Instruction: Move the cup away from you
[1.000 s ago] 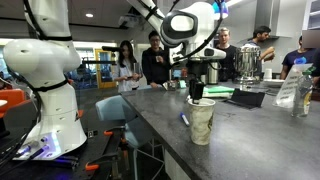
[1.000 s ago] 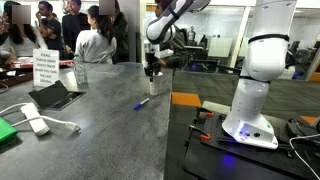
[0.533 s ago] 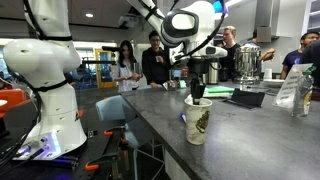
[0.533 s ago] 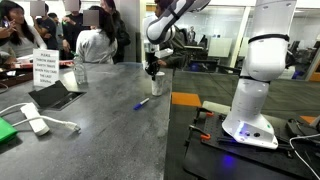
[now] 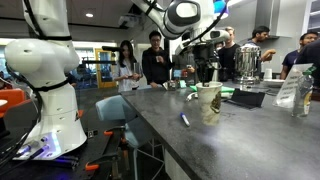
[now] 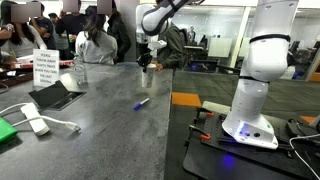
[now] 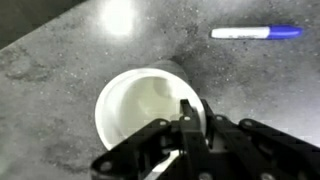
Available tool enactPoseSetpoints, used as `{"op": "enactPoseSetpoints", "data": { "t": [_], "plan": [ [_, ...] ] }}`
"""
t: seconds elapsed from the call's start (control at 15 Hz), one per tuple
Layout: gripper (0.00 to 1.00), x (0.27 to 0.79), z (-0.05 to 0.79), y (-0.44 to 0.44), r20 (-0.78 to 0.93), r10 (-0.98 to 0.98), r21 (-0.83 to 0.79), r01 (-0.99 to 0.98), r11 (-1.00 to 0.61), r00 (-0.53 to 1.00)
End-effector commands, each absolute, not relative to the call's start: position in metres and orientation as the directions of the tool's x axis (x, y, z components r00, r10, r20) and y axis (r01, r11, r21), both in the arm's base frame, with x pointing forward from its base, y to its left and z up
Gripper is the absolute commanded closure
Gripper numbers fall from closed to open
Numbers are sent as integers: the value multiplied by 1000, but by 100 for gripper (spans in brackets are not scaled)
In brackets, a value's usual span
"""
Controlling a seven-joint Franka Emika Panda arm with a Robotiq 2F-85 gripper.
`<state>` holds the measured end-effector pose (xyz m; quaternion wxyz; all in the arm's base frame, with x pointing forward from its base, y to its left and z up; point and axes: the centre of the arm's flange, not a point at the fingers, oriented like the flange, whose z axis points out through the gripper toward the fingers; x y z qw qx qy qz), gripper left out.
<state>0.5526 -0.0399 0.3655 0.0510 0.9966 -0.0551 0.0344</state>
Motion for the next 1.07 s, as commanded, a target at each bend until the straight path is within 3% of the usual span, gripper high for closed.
{"op": "enactPoseSetpoints", "data": {
  "t": [0.0, 0.53, 1.0],
  "plan": [
    [97, 580, 381, -9, 113, -66, 124, -80, -989, 991],
    [97, 629, 339, 65, 66, 81, 134, 71, -988, 995],
    [97, 648, 315, 78, 37, 123, 157, 116, -981, 992]
  ]
}}
